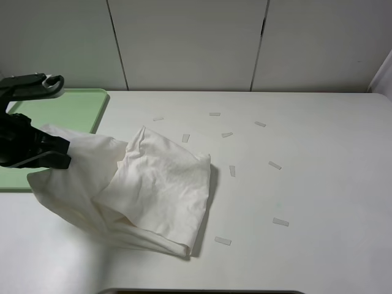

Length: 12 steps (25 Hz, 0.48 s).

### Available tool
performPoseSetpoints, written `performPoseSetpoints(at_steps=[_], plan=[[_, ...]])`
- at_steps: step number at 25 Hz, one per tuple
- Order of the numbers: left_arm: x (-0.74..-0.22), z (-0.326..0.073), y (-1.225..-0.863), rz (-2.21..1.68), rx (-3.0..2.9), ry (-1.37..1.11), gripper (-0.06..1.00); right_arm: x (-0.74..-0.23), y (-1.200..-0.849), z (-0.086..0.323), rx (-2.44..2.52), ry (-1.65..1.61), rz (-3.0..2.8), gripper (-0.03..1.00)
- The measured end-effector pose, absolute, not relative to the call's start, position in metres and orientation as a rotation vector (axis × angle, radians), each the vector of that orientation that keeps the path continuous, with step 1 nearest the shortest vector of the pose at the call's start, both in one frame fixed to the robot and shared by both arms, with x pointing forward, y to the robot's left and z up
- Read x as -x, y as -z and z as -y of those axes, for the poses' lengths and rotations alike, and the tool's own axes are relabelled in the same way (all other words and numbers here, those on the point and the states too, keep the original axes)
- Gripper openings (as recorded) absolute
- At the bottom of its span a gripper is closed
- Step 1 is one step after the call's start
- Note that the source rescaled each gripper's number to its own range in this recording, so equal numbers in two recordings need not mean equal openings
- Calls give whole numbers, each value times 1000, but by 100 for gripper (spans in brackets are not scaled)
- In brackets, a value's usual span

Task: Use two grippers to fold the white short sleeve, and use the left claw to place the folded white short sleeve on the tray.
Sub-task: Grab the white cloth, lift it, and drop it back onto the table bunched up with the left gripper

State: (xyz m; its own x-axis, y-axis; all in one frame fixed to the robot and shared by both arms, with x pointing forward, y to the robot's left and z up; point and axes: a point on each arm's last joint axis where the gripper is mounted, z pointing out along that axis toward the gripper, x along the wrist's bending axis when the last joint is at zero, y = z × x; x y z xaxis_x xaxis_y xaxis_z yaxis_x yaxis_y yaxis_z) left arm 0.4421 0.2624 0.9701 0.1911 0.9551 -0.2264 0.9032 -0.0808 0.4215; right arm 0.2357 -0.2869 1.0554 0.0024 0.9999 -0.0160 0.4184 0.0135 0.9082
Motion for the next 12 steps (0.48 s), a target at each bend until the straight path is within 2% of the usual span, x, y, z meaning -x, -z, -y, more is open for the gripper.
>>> performPoseSetpoints(at_steps=[12], plan=[[-429,-195,-978,-1362,-2163,-121,6,-236,-1055,287,-1510,-957,-1522,100]])
